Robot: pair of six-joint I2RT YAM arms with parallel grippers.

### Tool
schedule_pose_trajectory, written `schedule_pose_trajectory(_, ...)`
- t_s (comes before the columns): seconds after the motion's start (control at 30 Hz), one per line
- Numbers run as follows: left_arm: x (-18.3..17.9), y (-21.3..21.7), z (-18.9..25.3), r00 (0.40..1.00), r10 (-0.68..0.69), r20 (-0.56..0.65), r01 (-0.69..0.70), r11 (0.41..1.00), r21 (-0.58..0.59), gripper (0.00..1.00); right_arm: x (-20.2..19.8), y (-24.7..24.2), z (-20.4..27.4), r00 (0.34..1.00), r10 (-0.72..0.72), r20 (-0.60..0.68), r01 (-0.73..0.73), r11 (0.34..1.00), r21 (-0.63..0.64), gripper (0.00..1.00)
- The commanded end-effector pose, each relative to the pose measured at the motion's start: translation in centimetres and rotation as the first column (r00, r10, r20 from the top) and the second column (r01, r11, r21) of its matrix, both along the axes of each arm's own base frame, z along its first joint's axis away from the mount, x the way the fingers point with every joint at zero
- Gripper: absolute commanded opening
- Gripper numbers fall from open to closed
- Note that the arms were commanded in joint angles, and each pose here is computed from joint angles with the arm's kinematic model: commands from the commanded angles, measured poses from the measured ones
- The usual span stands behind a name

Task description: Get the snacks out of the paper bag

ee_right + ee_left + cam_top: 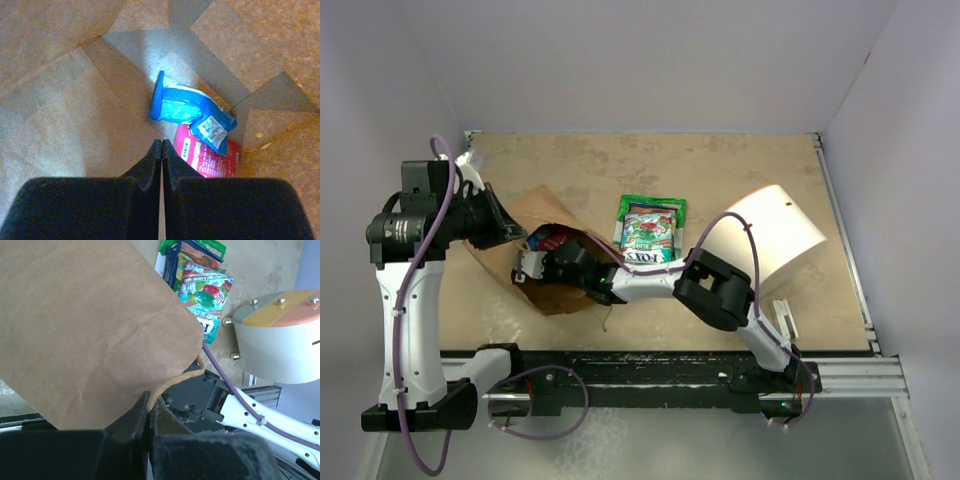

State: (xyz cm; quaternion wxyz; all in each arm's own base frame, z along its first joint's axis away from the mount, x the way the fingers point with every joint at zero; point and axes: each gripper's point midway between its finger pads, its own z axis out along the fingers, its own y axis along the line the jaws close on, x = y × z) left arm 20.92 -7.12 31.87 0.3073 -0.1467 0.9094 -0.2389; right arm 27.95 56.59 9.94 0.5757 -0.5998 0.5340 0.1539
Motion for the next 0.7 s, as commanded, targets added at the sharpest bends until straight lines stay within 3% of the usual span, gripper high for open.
schedule_pose_trajectory(0.0,0.8,-0.5,0.8,0.998,-0.018,0.059,0.02,1.0,-0.024,0.0,0.4,0.8,2.9,1.0,-0.021,-0.005,0.021,0.996,0.088,0.03)
schedule_pose_trajectory(0.13,0.7,-2.0,1.7,0.989,-0.104,0.102,0.112,0.991,-0.077,0.0,1.4,2.6,2.7,0.999,-0.045,-0.013,0.046,0.992,0.116,0.44)
schedule_pose_trajectory(0.27,0.2,-3.3,2.0,0.979,-0.172,0.107,0.185,0.974,-0.132,0.0,2.7,4.5,2.6,0.994,-0.096,-0.048,0.103,0.976,0.19,0.69)
schedule_pose_trajectory(0.43,-0.6,-4.3,1.8,0.971,-0.218,0.096,0.233,0.953,-0.192,0.0,4.4,6.0,1.0,0.988,-0.15,-0.047,0.157,0.965,0.209,0.88)
schedule_pose_trajectory(0.67,-1.7,-4.2,1.1,0.975,-0.21,0.067,0.219,0.958,-0.187,0.0,7.7,6.5,-1.7,0.952,-0.294,-0.085,0.304,0.937,0.172,0.99)
